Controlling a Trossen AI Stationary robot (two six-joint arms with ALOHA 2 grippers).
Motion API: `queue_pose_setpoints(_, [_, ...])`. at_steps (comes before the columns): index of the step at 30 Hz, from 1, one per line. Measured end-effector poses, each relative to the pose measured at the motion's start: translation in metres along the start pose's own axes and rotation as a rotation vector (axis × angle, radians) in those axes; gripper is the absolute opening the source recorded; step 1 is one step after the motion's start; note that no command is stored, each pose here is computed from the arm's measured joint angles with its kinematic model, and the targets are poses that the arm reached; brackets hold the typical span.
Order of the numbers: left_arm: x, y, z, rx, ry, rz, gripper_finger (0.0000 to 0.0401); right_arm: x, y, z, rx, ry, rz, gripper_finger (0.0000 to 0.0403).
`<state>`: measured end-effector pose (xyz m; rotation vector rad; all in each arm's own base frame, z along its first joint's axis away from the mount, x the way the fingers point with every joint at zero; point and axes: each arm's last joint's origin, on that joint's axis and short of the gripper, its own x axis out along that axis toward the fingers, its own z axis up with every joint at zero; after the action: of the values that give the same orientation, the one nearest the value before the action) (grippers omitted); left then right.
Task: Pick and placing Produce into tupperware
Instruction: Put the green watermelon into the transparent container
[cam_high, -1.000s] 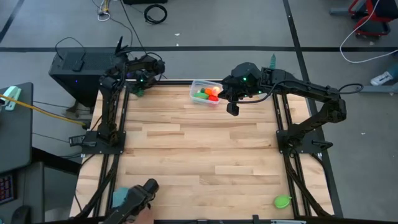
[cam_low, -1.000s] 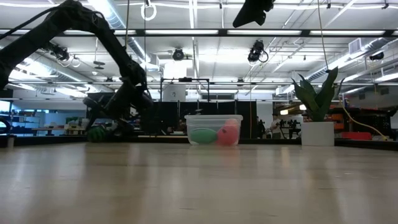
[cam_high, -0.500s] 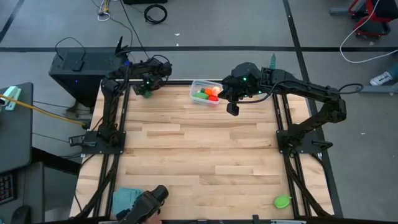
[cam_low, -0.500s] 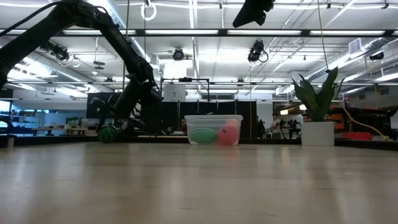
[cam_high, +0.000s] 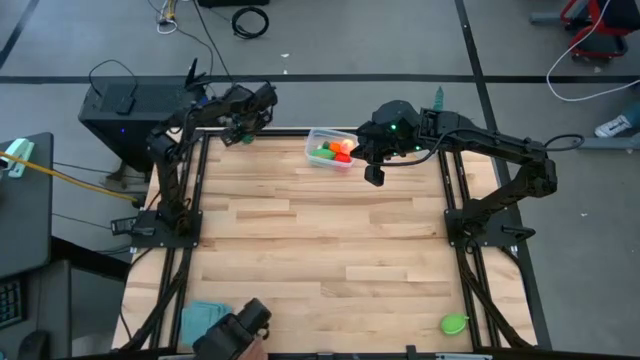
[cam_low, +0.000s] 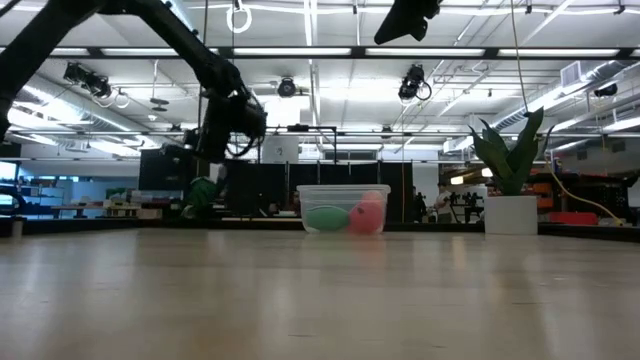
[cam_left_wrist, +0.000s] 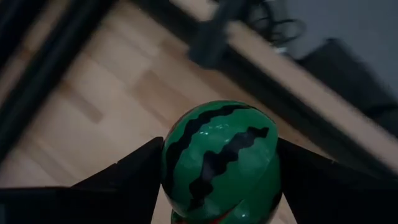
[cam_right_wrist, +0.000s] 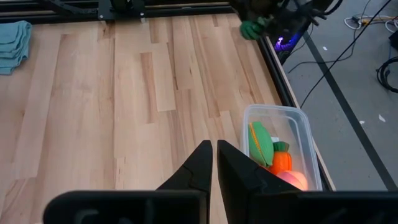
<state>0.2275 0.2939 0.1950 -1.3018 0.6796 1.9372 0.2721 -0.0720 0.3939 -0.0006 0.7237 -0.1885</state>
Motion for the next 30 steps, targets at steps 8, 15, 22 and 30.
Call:
queue_pose_setpoints(8, [-0.043, -0.014, -0.005, 0.019, -0.054, -0.32, 0.0279, 0.0, 0.0, 0.0, -0.001, 0.0, 0.0, 0.0032])
queue_pose_setpoints(15, [-0.063, -0.029, -0.025, 0.055, -0.06, -0.507, 0.0285, 0.0, 0.0, 0.0, 0.0, 0.0, 0.0, 0.0032])
queue_pose_setpoints(22, [-0.081, -0.038, -0.06, 0.108, -0.049, -0.623, 0.028, 0.0, 0.0, 0.0, 0.0, 0.0, 0.0, 0.0032])
queue_pose_setpoints(30, [-0.098, -0.042, -0.094, 0.273, -0.074, -0.717, 0.0283, 0.0, 0.0, 0.0, 0.0, 0.0, 0.0, 0.0032])
